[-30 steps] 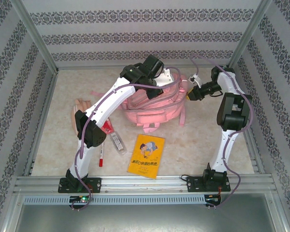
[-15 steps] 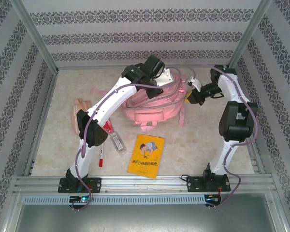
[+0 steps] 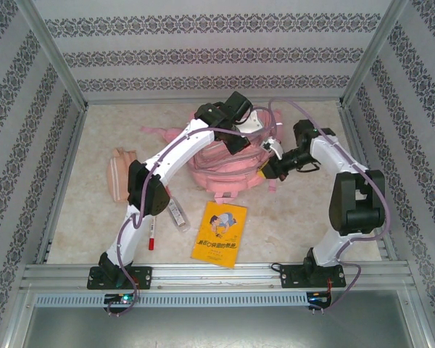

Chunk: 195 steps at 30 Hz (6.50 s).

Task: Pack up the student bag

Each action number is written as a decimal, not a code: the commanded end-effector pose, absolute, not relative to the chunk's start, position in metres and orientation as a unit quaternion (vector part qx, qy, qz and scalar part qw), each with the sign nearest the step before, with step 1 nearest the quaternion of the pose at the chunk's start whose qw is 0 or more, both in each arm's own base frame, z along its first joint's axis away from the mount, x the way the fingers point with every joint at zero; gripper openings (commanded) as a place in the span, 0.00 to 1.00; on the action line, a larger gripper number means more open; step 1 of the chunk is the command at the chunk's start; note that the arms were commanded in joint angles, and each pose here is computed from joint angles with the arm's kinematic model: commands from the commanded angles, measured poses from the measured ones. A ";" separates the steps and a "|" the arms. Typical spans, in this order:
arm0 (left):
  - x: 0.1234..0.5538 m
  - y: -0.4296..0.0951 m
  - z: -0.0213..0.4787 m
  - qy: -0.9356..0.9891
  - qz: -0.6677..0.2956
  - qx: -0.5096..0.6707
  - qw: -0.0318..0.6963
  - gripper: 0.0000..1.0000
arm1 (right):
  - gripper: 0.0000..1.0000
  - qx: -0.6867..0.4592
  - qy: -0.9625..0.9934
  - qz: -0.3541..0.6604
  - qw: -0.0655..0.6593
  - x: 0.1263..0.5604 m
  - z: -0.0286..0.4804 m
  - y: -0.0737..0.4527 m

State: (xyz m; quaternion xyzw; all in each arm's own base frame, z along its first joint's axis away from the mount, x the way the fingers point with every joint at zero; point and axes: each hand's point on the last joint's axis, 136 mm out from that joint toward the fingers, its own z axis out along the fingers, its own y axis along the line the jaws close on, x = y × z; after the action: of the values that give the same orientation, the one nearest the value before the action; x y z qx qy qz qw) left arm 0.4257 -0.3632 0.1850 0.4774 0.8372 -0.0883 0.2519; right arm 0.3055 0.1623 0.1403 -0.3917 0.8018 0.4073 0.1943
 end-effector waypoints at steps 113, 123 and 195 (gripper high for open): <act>0.345 -0.318 0.205 0.888 -0.373 0.184 0.195 0.00 | 0.54 -0.614 0.679 0.253 0.315 0.299 0.136 0.223; 0.349 -0.306 0.206 0.883 -0.384 0.173 0.207 0.00 | 0.18 -0.663 0.669 0.234 0.241 0.300 0.109 0.229; 0.403 -0.349 0.086 0.810 -0.086 0.543 0.205 0.70 | 0.74 0.207 0.925 0.290 0.133 0.298 0.116 0.095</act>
State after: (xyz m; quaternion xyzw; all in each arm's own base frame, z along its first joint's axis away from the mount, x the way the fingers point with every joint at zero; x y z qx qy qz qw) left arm 0.4025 -0.3476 0.0919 0.5187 0.8232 -0.1012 0.2073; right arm 0.3022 0.0951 0.1217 0.1838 0.9307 0.2808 0.1452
